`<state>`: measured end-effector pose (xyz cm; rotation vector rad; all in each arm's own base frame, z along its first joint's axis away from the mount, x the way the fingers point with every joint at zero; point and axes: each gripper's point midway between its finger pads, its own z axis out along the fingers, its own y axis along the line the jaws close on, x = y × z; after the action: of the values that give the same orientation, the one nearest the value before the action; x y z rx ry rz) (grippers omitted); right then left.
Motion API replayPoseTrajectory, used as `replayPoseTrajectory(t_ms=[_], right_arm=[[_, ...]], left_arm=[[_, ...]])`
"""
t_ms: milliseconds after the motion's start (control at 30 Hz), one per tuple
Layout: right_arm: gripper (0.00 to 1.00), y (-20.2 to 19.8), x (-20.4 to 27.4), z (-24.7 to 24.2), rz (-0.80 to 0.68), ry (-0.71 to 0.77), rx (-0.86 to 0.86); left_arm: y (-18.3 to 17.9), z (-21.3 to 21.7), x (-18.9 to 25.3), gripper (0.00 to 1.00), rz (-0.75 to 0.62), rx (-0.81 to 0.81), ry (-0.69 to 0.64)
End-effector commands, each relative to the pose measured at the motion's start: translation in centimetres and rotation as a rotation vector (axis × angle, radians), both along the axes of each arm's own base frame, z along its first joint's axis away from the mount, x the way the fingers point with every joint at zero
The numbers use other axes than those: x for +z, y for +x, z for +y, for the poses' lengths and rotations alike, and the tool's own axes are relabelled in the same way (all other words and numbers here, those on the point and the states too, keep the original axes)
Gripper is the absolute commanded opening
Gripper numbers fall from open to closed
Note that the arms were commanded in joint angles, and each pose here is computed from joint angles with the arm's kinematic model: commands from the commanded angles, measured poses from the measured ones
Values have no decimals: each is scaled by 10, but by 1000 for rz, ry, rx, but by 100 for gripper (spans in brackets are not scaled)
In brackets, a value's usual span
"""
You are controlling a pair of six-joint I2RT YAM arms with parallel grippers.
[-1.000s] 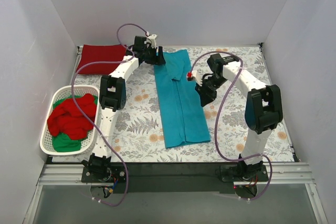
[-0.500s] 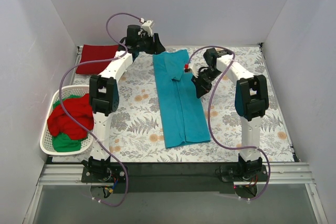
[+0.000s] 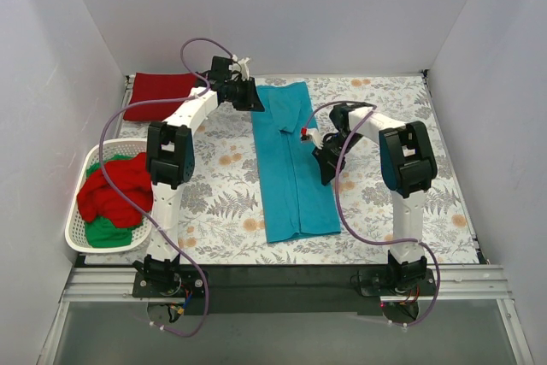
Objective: Fold and stack the t-shirts
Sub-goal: Fold the tshirt
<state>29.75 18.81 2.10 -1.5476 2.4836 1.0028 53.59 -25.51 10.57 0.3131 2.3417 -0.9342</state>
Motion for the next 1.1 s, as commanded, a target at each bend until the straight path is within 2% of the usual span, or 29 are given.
replayPoseTrajectory(t_ms=[0, 233, 400, 567, 800, 1067], right_arm=[[1, -6, 3, 10, -13, 31, -5], [1, -6, 22, 21, -17, 76, -3], [11, 11, 51, 27, -78, 140, -5], [14, 64, 63, 30, -197, 165, -70], [14, 152, 37, 31, -324, 95, -182], [11, 188, -6, 28, -363, 20, -219]], left_arm=[[-18, 2, -19, 14, 72, -20, 68], [-32, 5, -69, 13, 165, -48, 134], [-27, 4, -86, 13, 178, -51, 150], [-14, 9, -98, 13, 155, -43, 195], [14, 10, -104, 14, 93, -4, 214], [20, 13, -108, 15, 85, 17, 214]])
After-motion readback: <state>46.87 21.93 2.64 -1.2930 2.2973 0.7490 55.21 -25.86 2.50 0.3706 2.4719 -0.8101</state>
